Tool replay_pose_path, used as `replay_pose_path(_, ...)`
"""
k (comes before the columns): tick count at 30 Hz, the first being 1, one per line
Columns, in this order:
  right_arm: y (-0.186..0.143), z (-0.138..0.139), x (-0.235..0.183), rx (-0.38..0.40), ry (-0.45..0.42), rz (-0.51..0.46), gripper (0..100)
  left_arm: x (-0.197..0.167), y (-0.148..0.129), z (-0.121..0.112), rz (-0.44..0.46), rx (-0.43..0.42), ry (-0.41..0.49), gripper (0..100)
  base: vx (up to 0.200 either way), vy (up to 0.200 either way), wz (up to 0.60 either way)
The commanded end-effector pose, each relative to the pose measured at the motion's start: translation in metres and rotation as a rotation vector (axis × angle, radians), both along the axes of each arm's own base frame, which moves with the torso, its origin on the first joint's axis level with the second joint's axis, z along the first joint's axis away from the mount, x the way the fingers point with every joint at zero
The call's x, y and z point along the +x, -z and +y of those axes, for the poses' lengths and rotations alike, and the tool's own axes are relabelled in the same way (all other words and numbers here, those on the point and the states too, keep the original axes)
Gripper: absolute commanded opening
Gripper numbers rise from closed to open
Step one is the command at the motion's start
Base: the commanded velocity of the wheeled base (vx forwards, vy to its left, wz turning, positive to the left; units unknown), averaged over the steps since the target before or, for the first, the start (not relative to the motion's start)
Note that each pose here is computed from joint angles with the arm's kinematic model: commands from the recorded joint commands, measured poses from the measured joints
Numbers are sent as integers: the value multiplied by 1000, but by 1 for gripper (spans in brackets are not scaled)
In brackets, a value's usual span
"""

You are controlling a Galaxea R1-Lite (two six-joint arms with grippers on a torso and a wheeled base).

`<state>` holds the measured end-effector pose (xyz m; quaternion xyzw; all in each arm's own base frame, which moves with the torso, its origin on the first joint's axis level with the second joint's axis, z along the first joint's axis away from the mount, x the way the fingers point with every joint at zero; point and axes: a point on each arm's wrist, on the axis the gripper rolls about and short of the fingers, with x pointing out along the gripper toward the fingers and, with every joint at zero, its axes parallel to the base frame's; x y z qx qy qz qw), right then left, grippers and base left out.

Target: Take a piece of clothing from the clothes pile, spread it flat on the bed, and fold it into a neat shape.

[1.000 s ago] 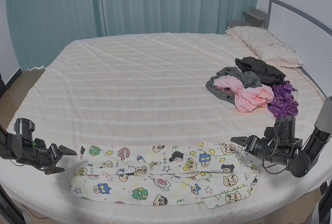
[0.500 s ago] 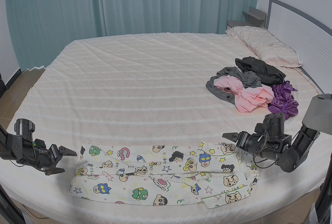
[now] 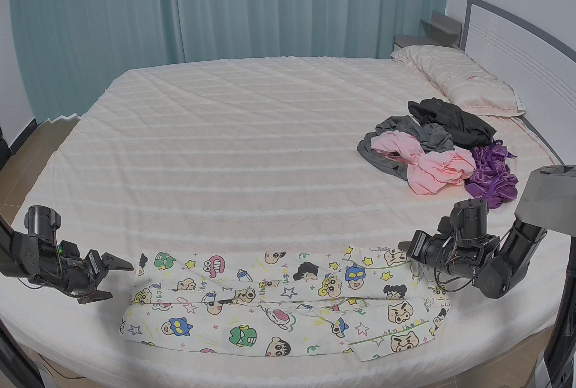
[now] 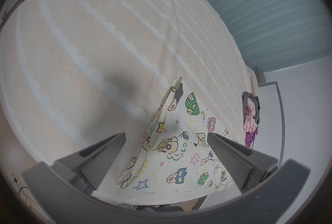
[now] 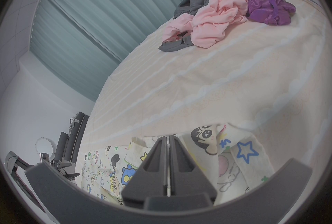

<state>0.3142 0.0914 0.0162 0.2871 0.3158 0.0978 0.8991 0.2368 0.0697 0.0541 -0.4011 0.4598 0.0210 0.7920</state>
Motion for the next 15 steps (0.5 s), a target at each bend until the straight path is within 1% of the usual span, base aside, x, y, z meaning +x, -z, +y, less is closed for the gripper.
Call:
replay_pose_path(1, -9, -2, -1, 7, 5, -24, 0, 0, 0, 0, 1, 0, -1, 100, 0, 0, 0)
replay_pose_path(4, -14, -5, -1, 10, 15, -34, 0, 0, 0, 0, 1, 0, -1, 100, 0, 0, 0)
replay_pose_path(7, -9, -5, -3, 3, 14, -13, 0, 0, 0, 0, 1, 0, -1, 100, 0, 0, 0)
replay_pose_path(8, -8, -6, -4, 0, 13, -6, 100, 0, 0, 0, 1, 0, -1, 100, 0, 0, 0)
replay_pose_path(12, -5, -8, -4, -4, 19, 9, 100, 0, 0, 0, 1, 0, -1, 100, 0, 0, 0)
replay_pose_path(15, -11, -13, 0, 1, 39, -15, 100, 0, 0, 0, 1, 0, -1, 100, 0, 0, 0)
